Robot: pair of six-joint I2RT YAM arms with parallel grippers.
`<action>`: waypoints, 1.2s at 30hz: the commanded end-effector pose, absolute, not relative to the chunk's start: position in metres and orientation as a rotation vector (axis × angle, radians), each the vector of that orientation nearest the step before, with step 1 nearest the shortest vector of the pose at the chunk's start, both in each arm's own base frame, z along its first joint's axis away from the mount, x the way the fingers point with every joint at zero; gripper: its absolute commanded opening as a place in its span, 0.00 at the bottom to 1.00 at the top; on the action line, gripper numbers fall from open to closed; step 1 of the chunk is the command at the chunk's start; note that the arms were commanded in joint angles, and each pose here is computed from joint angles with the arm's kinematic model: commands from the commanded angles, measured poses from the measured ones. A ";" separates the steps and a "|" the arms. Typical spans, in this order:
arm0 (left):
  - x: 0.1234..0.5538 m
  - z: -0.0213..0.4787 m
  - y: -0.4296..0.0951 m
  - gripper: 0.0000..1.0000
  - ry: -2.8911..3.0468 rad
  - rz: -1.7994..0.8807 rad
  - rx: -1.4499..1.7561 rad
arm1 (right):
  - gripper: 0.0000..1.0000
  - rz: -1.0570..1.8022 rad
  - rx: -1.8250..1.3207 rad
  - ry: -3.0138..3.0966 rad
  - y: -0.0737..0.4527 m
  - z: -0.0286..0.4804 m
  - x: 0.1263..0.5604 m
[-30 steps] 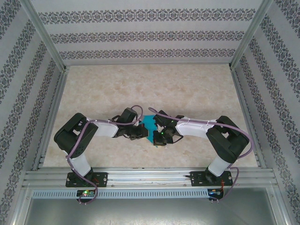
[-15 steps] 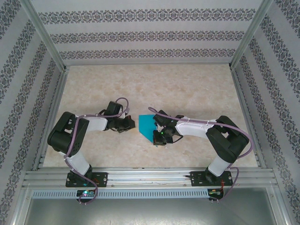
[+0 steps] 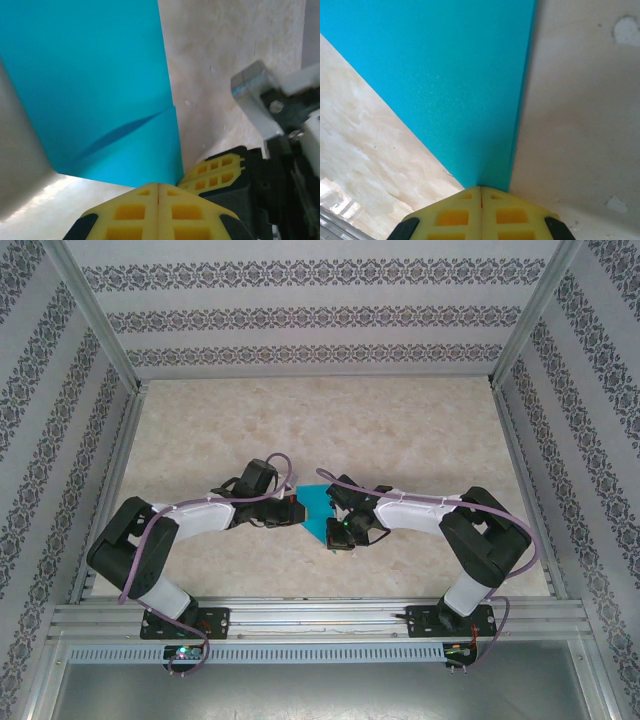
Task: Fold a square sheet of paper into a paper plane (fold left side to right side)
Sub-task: Third fold the triangle at the center of the table.
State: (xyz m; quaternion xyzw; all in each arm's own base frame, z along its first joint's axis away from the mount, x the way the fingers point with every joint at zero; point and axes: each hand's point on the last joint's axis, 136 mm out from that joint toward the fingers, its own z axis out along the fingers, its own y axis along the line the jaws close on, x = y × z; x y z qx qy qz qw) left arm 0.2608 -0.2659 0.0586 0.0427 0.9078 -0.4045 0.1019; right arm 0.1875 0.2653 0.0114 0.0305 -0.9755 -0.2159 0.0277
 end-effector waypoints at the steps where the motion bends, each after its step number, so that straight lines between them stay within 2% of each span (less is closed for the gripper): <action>1: 0.258 0.052 -0.277 0.04 2.692 -1.233 0.133 | 0.00 -0.304 0.027 -3.005 0.217 -0.026 0.168; 7: 0.266 0.052 -0.289 0.04 2.678 -1.257 0.151 | 0.00 -0.300 0.023 -3.004 0.217 -0.028 0.168; 19: 0.264 0.004 -0.276 0.03 2.817 -1.121 0.006 | 0.00 -0.387 0.020 -3.025 0.228 -0.015 0.177; 30: 0.255 -0.008 -0.264 0.00 2.883 -1.034 -0.019 | 0.00 -0.850 0.036 -3.071 0.284 0.039 0.210; 36: 0.254 -0.010 -0.262 0.00 2.894 -1.022 -0.018 | 0.00 -0.943 0.028 -3.061 0.299 0.041 0.211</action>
